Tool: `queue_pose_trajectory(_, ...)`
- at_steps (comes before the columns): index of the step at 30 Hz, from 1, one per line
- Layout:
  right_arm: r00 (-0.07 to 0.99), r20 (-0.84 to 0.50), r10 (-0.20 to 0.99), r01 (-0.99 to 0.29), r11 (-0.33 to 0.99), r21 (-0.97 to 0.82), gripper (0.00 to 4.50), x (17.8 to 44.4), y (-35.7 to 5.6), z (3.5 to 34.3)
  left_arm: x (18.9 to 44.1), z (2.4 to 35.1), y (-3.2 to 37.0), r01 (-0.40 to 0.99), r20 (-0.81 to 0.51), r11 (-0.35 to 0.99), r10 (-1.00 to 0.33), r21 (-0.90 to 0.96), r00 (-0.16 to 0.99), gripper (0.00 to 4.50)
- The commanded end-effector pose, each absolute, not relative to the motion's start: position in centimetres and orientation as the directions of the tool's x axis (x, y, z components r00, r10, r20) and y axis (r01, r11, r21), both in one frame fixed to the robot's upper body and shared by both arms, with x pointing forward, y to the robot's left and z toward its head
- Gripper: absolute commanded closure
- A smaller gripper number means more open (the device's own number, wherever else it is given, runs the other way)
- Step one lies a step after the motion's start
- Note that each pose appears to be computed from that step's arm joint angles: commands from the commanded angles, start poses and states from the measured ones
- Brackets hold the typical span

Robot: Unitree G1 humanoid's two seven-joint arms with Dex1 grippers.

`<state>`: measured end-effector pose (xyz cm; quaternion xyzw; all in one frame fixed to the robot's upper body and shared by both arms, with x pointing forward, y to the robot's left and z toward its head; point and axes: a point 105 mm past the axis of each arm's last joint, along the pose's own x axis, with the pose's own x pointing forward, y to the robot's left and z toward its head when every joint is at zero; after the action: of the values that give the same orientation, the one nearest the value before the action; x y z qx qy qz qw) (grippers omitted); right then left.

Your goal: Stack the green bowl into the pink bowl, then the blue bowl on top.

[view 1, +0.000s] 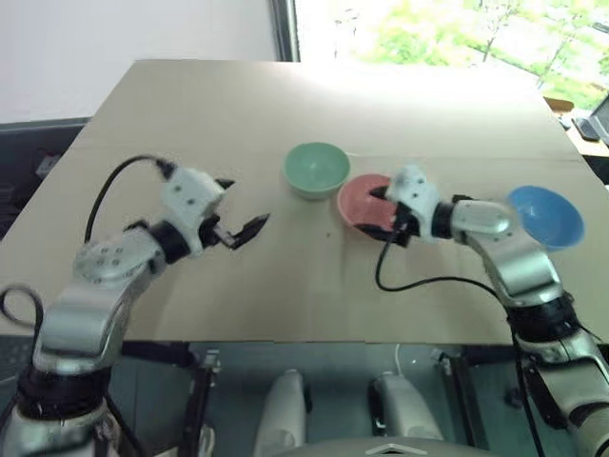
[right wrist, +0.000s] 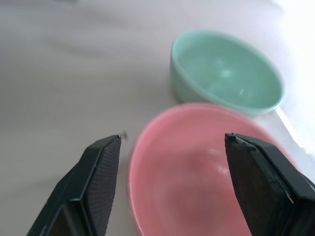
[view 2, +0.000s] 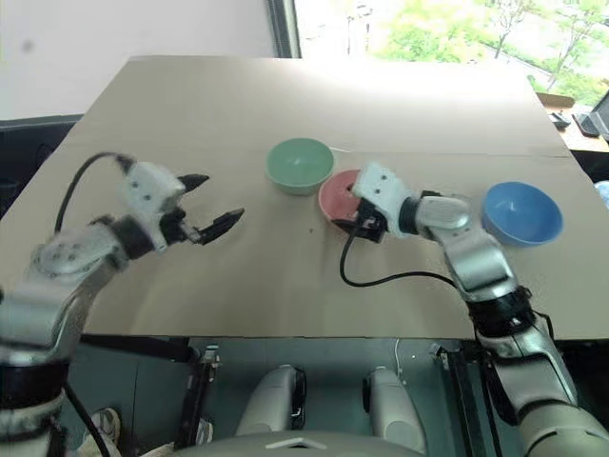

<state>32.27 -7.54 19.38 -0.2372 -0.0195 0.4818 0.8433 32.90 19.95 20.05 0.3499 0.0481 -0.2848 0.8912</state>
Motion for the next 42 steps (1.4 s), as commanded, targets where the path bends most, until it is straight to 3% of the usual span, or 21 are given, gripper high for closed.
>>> queue_pose_trajectory(1, 0.556, -0.098, 0.826, -0.771, 0.467, -0.433, 0.93, 30.7, -9.1, 21.6, 35.6, 20.2, 18.4, 0.592, -0.378, 0.430, -0.485, 0.682, 0.788, 0.00)
queue_pose_trajectory(10, 0.672, -0.066, 0.737, -0.686, 0.587, -0.431, 0.93, 30.1, -11.6, 21.8, 40.8, 17.5, 12.5, 0.654, -0.588, -0.060, -0.505, 0.754, 0.632, 0.00)
queue_pose_trajectory(13, 0.694, -0.065, 0.717, -0.665, 0.604, -0.439, 0.81, 29.5, -12.3, 21.8, 41.6, 17.5, 12.0, 0.650, -0.602, -0.105, -0.510, 0.752, 0.614, 0.81)
queue_pose_trajectory(16, 0.712, -0.064, 0.699, -0.649, 0.621, -0.440, 0.81, 28.8, -13.0, 21.8, 42.0, 17.7, 11.5, 0.645, -0.605, -0.131, -0.525, 0.752, 0.599, 1.91)
queue_pose_trajectory(21, 0.733, -0.064, 0.677, -0.630, 0.641, -0.439, 0.81, 27.9, -14.1, 21.7, 42.2, 18.3, 11.0, 0.636, -0.597, -0.149, -0.552, 0.758, 0.583, 4.22)
queue_pose_trajectory(22, 0.735, -0.063, 0.676, -0.629, 0.643, -0.436, 0.81, 27.7, -14.2, 21.7, 42.2, 18.7, 10.8, 0.635, -0.590, -0.144, -0.565, 0.759, 0.577, 4.37)
queue_pose_trajectory(25, 0.745, -0.065, 0.664, -0.621, 0.653, -0.434, 0.81, 27.2, -15.0, 21.6, 40.9, 20.4, 9.7, 0.649, -0.568, -0.151, -0.655, 0.745, 0.499, 4.37)
queue_pose_trajectory(32, 0.801, -0.099, 0.590, -0.574, 0.712, -0.405, 0.81, 25.2, -18.2, 20.8, 35.4, 25.1, 5.6, 0.593, -0.489, -0.296, -0.851, 0.749, 0.193, 4.37)
queue_pose_trajectory(37, 0.843, -0.118, 0.525, -0.523, 0.745, -0.415, 0.81, 23.9, -19.3, 20.2, 34.3, 24.2, 3.5, 0.630, -0.528, -0.380, -0.847, 0.677, 0.056, 4.37)
queue_pose_trajectory(42, 0.861, -0.120, 0.495, -0.495, 0.760, -0.420, 0.81, 23.8, -19.4, 20.0, 34.8, 23.0, 2.7, 0.635, -0.555, -0.400, -0.830, 0.661, 0.055, 2.96)
